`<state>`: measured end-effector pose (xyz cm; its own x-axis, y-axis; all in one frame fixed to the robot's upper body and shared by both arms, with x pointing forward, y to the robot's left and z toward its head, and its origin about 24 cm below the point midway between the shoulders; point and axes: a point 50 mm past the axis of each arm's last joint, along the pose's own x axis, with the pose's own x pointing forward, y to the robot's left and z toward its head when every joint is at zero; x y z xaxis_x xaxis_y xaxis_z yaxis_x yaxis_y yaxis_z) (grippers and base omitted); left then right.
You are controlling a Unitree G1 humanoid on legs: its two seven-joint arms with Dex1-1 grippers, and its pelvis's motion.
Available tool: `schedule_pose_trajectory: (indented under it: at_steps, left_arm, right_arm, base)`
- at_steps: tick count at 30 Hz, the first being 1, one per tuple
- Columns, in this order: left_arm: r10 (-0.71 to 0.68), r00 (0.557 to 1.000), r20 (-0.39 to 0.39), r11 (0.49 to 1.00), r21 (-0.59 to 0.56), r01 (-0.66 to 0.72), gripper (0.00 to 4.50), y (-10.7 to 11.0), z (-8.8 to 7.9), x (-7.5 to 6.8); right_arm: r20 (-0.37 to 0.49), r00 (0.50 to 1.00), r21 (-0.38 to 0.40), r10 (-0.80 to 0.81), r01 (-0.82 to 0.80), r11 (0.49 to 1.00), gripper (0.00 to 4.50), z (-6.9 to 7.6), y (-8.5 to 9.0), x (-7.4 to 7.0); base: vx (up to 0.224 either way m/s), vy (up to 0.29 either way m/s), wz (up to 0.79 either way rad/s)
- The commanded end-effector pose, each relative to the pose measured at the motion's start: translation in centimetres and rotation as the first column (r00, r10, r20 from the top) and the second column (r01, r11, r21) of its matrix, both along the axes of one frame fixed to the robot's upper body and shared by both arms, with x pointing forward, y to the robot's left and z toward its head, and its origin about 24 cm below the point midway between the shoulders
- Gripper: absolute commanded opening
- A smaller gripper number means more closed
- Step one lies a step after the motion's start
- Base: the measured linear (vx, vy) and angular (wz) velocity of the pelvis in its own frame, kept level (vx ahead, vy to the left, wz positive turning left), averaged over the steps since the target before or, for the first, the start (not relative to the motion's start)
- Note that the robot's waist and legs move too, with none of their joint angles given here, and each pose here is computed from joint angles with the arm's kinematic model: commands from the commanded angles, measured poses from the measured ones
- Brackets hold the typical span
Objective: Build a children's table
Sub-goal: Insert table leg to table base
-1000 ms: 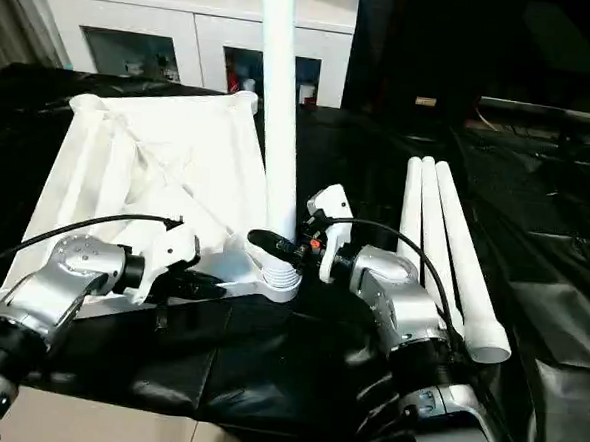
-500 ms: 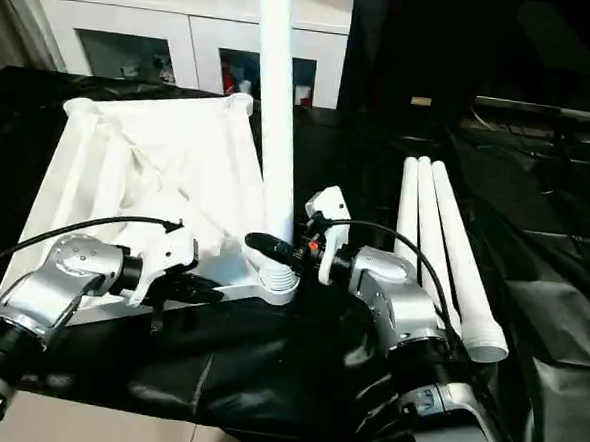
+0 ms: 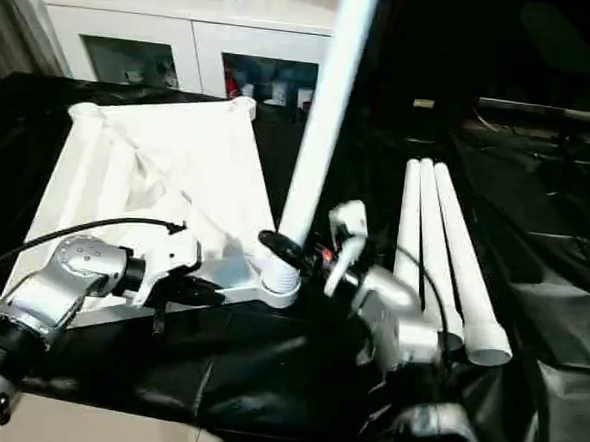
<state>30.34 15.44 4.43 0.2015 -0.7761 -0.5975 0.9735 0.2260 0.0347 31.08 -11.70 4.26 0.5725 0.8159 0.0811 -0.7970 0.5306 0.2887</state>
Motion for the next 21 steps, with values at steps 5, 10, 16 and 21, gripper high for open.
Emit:
schedule_pose_trajectory:
  at_steps: [5, 10, 16, 21]
  left_arm:
    - [0.007, 0.999, -0.043, 0.998, 0.056, -0.004, 0.0, 0.4, -1.0, -0.2]
    - [0.003, 0.999, -0.045, 0.998, 0.063, 0.0, 0.0, 0.3, -1.0, -0.2]
    - [0.0, 0.999, -0.047, 0.997, 0.074, 0.003, 0.0, 0.4, -1.1, -0.3]
    - [-0.01, 0.999, -0.042, 0.993, 0.114, 0.014, 0.0, 0.6, -1.4, -0.4]
  right_arm:
    - [0.012, 1.0, -0.097, -0.021, 0.022, 0.995, 1.87, -2.3, -0.3, -1.7]
    - [0.031, 1.0, -0.137, 0.004, 0.0, 0.991, 1.86, -2.5, 0.0, -2.0]
    - [0.018, 0.997, -0.207, 0.069, -0.063, 0.976, 1.86, -2.8, 0.7, -2.1]
    - [-0.01, 0.994, -0.247, 0.113, -0.112, 0.962, 1.86, -2.7, 1.2, -1.6]
  base:
    - [0.0, 0.0, 0.0]
    - [0.0, 0.0, 0.0]
    - [0.0, 0.0, 0.0]
    - [0.0, 0.0, 0.0]
